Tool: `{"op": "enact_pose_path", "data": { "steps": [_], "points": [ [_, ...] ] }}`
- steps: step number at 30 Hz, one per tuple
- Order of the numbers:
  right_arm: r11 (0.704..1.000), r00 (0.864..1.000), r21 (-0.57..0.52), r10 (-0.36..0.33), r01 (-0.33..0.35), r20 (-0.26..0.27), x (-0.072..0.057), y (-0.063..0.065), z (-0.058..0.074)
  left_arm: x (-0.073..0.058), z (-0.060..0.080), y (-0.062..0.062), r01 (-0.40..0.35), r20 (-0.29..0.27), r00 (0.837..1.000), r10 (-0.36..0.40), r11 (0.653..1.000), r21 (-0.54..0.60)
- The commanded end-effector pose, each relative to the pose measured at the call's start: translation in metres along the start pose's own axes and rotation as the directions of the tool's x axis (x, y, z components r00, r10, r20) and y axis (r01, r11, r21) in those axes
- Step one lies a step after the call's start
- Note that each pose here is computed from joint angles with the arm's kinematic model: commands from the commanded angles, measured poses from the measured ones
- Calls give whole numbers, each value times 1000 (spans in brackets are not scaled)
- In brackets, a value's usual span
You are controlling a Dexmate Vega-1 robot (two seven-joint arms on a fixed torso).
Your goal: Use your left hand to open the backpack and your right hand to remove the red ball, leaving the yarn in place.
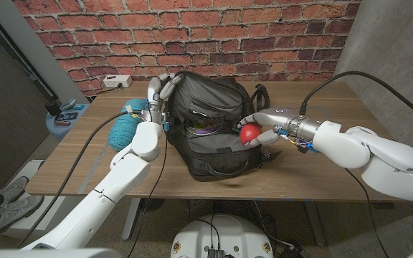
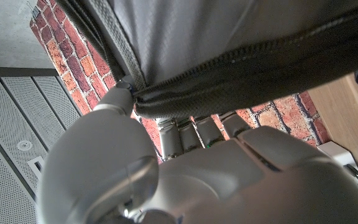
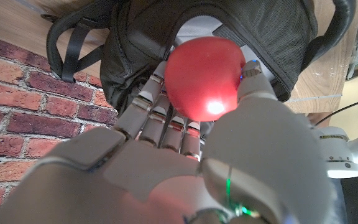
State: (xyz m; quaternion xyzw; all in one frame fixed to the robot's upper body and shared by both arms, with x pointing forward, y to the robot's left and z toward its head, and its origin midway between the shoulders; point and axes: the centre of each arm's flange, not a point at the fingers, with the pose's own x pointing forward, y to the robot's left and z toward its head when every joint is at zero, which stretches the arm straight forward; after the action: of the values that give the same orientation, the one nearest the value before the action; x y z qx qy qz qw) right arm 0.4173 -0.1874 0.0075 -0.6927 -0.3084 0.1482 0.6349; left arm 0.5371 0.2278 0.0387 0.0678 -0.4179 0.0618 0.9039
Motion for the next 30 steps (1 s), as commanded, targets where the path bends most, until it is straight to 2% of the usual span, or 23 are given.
{"op": "enact_pose_path", "data": {
  "steps": [1,10,22,30],
  "points": [
    [1000,999,-7,-15,15,-29,-7,-5,-4,-1,1,-1,16,3,1000,-16,1000,-4],
    [999,998,-36,-14,11,-57,-10,-7,-15,-5,2,-2,39,-2,999,-39,999,-5],
    [1000,996,-6,-8,8,-84,-13,-7,-34,-10,5,-6,63,-10,998,-63,998,-9],
    [1000,992,-18,-10,8,-126,-22,-9,-49,-10,9,-5,75,-8,997,-75,997,-1]
  ]
}}
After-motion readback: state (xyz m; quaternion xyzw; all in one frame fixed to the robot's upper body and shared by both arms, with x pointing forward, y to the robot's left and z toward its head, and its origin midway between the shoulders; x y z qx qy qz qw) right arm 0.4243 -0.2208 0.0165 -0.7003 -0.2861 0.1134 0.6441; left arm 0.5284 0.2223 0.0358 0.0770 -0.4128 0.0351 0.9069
